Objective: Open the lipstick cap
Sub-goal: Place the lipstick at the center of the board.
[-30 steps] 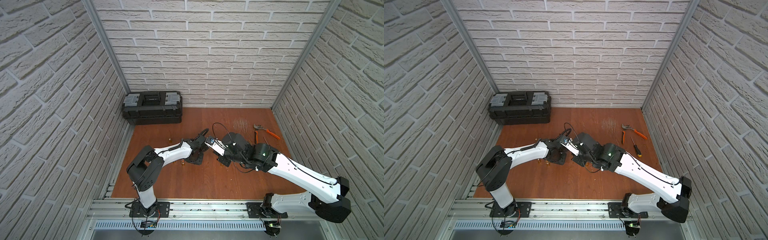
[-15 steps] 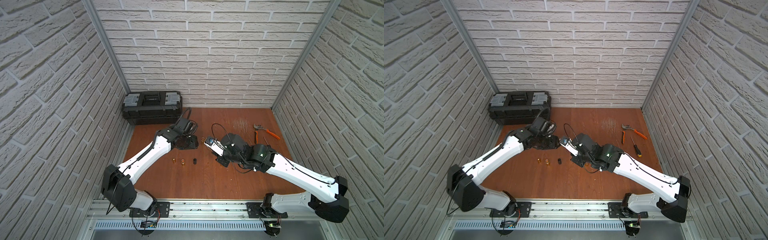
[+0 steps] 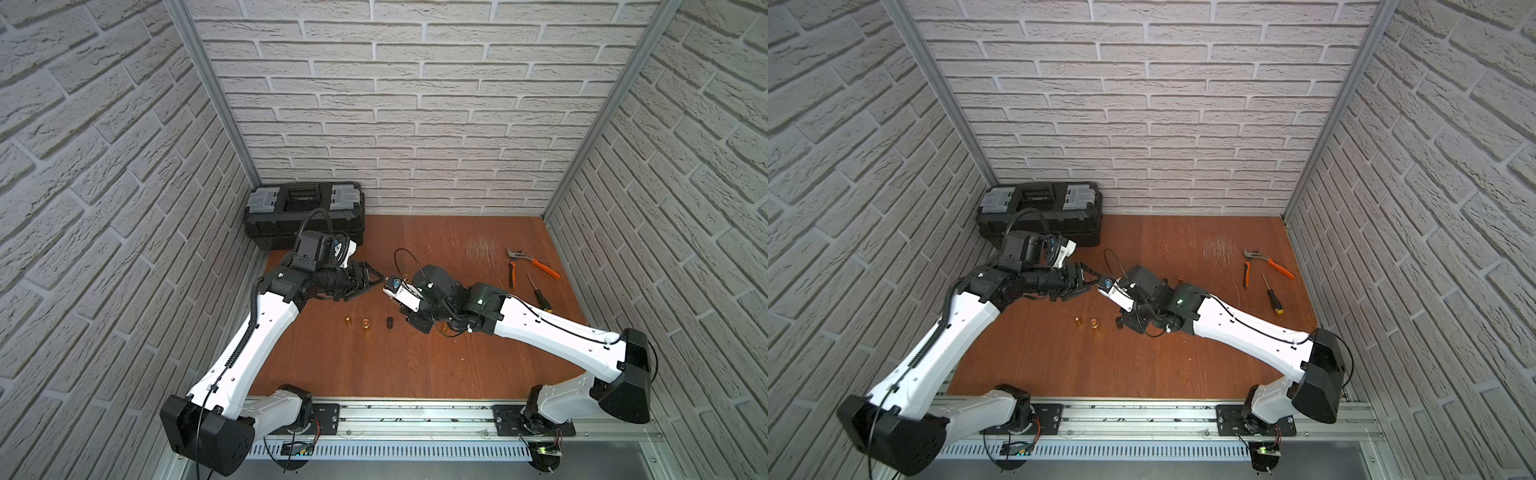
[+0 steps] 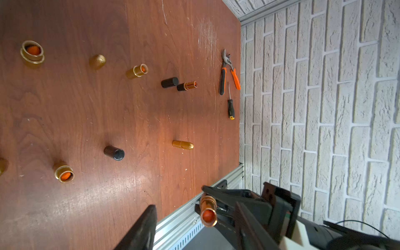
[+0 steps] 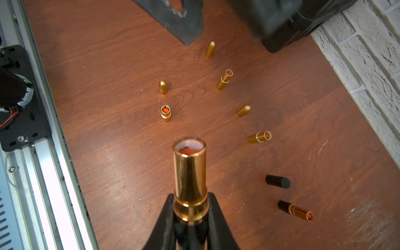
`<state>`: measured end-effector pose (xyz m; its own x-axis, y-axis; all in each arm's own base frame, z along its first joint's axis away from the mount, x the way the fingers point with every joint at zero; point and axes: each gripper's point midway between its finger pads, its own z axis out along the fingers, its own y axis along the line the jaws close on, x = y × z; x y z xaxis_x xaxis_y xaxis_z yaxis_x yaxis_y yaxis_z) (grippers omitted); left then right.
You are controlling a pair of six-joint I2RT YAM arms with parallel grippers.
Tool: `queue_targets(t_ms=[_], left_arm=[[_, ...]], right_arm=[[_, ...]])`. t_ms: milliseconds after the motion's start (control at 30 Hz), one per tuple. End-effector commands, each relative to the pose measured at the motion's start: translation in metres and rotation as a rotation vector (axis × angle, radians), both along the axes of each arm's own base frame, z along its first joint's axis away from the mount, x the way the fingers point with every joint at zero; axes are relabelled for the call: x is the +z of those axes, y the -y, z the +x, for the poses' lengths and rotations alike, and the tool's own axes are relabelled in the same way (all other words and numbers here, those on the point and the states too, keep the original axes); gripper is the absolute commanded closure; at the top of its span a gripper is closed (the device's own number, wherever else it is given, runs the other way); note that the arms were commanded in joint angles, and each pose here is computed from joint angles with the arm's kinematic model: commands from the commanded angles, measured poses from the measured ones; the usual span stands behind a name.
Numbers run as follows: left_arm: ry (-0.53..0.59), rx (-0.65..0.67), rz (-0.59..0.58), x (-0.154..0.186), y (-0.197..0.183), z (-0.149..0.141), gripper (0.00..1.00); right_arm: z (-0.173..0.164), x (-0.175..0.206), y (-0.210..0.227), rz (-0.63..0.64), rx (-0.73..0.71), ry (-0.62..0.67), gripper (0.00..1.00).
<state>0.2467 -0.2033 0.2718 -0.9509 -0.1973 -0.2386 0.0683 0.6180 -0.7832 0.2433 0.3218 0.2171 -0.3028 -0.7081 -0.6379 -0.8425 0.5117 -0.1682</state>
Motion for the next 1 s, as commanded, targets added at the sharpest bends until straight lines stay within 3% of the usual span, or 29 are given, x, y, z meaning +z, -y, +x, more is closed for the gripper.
queue_targets(t_ms=[0, 400, 967], left_arm=[[-0.01, -0.058, -0.028, -0.002, 0.008, -0.013, 0.41], [-0.022, -0.12, -0.007, -0.012, 0.024, -0.014, 0.49], [-0.015, -0.127, 0.054, -0.017, 0.022, -0.014, 0.77]], right_arm=[[0.008, 0.035, -0.021, 0.115, 0.025, 0.057, 0.95], [0.013, 0.036, -0.03, 0.117, 0.036, 0.06, 0.95], [0.017, 0.033, -0.033, 0.091, 0.042, 0.066, 0.95]])
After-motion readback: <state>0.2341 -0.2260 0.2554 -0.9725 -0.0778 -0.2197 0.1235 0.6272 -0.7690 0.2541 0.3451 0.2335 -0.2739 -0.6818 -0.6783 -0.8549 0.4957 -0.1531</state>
